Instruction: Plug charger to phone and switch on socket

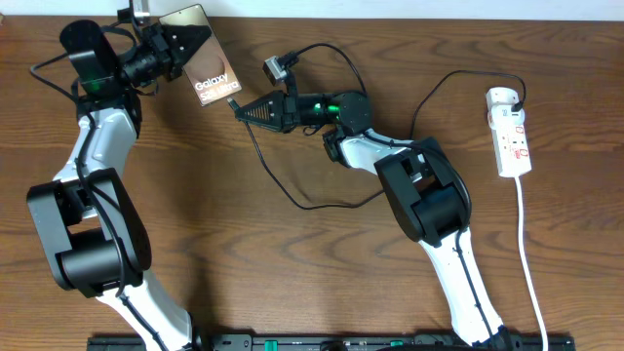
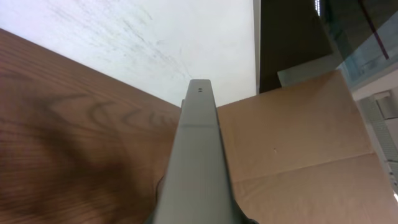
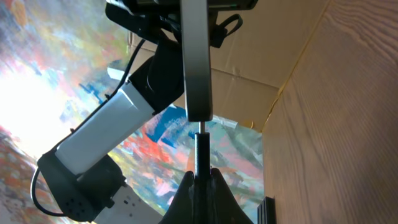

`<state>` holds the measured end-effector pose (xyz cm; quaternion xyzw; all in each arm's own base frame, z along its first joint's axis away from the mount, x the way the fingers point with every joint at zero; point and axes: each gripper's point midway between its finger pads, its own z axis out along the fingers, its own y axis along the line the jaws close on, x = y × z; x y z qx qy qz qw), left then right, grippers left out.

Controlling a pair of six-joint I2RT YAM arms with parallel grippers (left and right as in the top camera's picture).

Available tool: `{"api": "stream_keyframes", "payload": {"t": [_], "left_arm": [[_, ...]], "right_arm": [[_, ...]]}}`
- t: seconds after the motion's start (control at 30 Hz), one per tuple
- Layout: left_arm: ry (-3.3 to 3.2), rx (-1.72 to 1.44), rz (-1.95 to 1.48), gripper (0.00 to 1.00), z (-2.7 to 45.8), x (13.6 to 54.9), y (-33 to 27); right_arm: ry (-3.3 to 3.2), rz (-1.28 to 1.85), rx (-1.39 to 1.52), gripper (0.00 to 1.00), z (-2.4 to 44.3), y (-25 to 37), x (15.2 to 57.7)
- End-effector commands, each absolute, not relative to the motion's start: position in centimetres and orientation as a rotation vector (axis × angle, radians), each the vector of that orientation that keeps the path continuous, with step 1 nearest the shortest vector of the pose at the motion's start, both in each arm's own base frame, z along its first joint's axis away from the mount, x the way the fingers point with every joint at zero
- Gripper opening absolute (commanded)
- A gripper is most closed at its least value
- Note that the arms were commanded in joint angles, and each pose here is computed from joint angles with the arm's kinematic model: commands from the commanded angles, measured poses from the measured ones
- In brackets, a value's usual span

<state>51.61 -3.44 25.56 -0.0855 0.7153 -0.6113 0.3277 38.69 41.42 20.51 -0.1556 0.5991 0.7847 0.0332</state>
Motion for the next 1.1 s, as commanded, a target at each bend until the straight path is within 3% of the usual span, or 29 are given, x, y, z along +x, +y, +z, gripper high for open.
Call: {"api": "stream_keyframes", "payload": {"t": [0.0, 1.07], "left_arm": [[1.862, -0.181, -1.595, 0.07, 26.17, 51.39, -3.26], [1.865, -0.215, -1.591, 0.07, 25.83, 51.59, -3.15]], "right_arm": [[1.754, 2.408, -0.524, 0.01, 22.93, 41.20, 38.53], [1.742, 2.425, -0.523, 0.01, 23.15, 41.99, 37.94]]}}
